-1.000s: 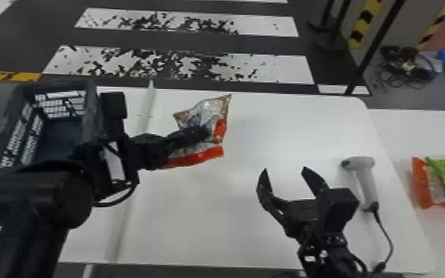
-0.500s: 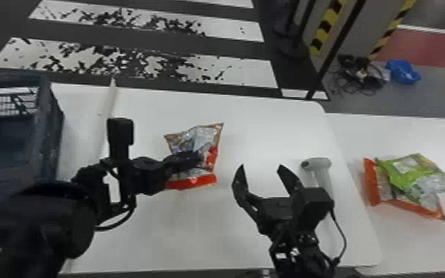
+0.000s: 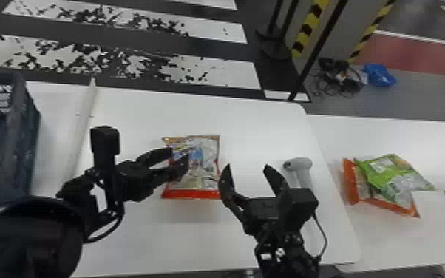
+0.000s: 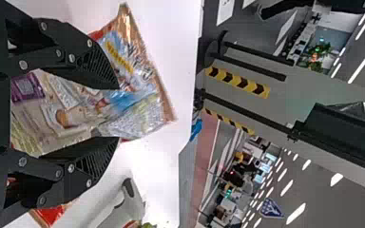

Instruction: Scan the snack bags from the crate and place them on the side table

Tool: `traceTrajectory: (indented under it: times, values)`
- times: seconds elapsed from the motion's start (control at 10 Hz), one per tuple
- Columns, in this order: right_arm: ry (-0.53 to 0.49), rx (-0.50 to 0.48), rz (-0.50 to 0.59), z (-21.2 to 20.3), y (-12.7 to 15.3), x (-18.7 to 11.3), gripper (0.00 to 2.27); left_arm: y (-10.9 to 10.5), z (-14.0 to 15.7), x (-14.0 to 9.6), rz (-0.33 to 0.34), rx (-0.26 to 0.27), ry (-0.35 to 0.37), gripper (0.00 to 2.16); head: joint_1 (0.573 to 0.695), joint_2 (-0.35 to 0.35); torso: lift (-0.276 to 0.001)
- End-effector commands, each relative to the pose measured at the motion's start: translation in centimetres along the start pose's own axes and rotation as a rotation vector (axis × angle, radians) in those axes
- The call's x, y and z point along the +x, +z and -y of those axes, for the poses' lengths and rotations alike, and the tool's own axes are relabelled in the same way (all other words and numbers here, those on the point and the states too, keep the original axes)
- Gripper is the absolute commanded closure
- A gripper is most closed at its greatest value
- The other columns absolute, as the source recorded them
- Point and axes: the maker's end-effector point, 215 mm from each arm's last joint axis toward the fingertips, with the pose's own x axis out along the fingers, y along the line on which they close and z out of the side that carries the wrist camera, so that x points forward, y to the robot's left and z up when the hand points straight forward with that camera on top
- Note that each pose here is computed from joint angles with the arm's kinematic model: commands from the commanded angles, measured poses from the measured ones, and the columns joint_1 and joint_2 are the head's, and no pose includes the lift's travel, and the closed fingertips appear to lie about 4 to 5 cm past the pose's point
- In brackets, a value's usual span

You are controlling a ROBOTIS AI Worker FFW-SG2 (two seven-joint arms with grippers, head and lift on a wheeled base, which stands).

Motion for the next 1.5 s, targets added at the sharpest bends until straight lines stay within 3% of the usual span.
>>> traceTrajectory:
  times: [0.0, 0.2, 0.3, 0.6, 0.8, 0.9, 1.0, 1.1, 1.3, 1.4]
  values:
    - [0.001, 0.001, -0.002, -0.1, -0.1, 0.0, 0.06, 1.6, -0.7, -1.1, 0.037, 0.011, 0.018, 0.03, 0.695, -0.22, -0.081]
    - [0.001, 0.002, 0.001, -0.1, 0.1, 0.0, 0.06, 4.1, -2.0, -4.4, 0.096, 0.053, 0.069, 0.03, 0.695, -0.191, -0.081]
    - [0.003, 0.002, 0.004, -0.2, 0.3, 0.0, 0.06, 5.4, -3.0, -6.6, 0.126, 0.122, 0.129, 0.03, 0.695, -0.183, -0.081]
    - [0.022, 0.002, 0.011, -0.9, 0.6, 0.2, 0.15, 10.2, -6.2, -14.8, 0.256, 0.177, 0.27, 0.04, 0.695, -0.083, -0.081]
    - [0.071, -0.001, 0.023, -2.1, 1.2, 0.3, 0.55, 12.6, -8.8, -19.4, 0.343, 0.208, 0.362, 0.04, 0.695, 0.004, -0.081]
    - [0.095, -0.005, 0.029, -2.8, 1.4, 0.5, 0.86, 13.4, -9.7, -21.4, 0.381, 0.227, 0.391, 0.04, 0.695, 0.026, -0.081]
    - [0.105, -0.008, 0.018, -3.4, 1.3, 0.7, 1.45, 14.3, -10.2, -23.4, 0.429, 0.251, 0.42, 0.04, 0.695, 0.065, -0.081]
    - [0.115, -0.022, -0.011, -4.0, 0.6, 1.1, 1.71, 15.8, -10.2, -26.0, 0.505, 0.299, 0.447, 0.04, 0.695, 0.105, -0.081]
    - [0.123, -0.062, -0.093, -4.3, -1.3, 2.0, 2.2, 16.4, -11.0, -29.0, 0.552, 0.319, 0.489, 0.04, 0.695, 0.157, -0.081]
    - [0.123, -0.078, -0.103, -4.2, -1.4, 2.5, 2.21, 16.3, -11.5, -29.6, 0.559, 0.314, 0.511, 0.05, 0.695, 0.184, -0.081]
